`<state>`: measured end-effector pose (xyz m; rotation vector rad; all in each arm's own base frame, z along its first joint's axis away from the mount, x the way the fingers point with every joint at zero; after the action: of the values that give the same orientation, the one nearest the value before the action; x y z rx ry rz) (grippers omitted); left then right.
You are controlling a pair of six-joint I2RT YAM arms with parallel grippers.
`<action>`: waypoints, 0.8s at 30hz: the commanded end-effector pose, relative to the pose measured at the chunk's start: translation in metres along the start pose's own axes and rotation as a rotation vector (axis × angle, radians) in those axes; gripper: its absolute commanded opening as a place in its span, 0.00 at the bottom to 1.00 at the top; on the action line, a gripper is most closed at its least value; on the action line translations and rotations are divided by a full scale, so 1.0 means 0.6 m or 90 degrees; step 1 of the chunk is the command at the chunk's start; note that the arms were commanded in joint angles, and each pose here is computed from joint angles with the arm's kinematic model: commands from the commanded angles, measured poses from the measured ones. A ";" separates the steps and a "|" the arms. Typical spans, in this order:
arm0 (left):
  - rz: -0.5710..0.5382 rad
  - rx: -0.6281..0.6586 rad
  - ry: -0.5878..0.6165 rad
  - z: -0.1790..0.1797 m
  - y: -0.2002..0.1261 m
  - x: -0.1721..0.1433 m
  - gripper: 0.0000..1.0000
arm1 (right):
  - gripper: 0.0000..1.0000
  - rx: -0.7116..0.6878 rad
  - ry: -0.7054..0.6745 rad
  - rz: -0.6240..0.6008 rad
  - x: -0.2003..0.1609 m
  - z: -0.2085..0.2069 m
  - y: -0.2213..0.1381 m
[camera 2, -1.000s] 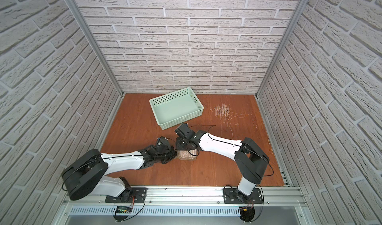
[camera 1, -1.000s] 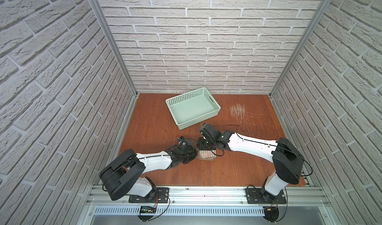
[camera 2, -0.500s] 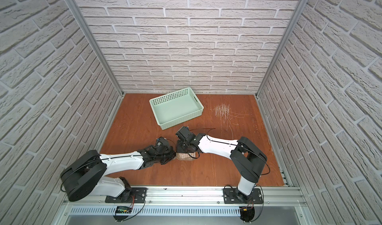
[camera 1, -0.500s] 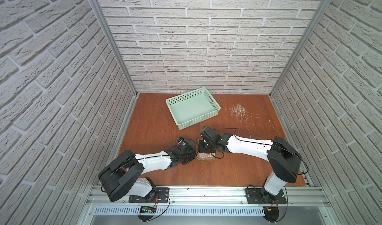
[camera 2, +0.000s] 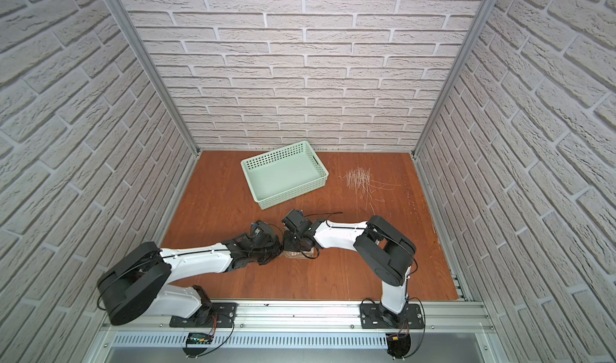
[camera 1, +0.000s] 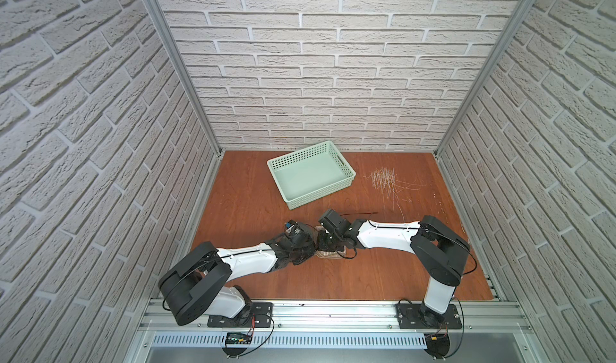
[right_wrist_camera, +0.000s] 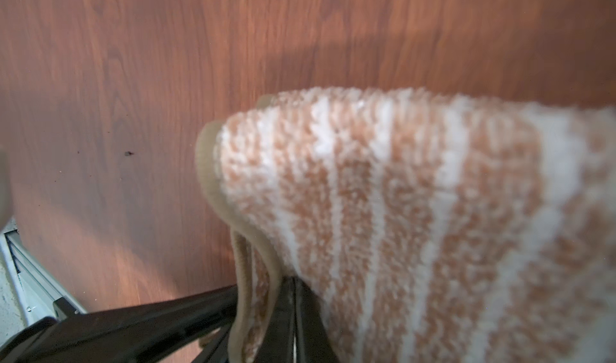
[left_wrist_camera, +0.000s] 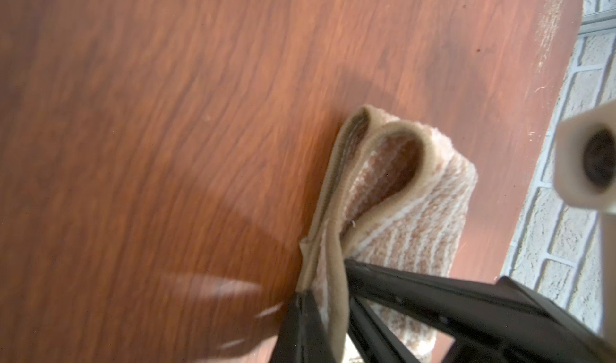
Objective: Fold the square dishcloth
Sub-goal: Smooth out the cleaning item at the center of the board.
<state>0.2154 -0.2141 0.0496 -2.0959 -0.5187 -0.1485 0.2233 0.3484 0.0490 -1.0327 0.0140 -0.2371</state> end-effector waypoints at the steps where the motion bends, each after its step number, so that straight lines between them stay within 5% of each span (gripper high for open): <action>1: -0.029 0.012 0.000 -0.005 -0.017 0.017 0.09 | 0.07 -0.016 0.011 0.006 -0.009 -0.016 0.017; 14: -0.096 0.039 0.012 0.002 -0.074 0.035 0.15 | 0.04 -0.027 0.017 0.011 -0.012 -0.024 0.025; 24: -0.142 0.013 0.042 -0.036 -0.120 0.067 0.11 | 0.13 0.047 -0.065 -0.049 0.022 0.067 -0.085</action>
<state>0.2190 -0.1881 0.1170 -2.0255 -0.6874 -0.2899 0.2272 0.3519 0.0707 -1.0215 -0.0270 -0.2329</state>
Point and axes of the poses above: each gripper's point midway between its finger pads, its own y axis out along the fingers, its own z axis along the line the jaws close on, x = y × z, the point moved 3 cm from there along -y, back along the fingers, and after that the axes turned 13 degrees about y, right-handed, at the moved point
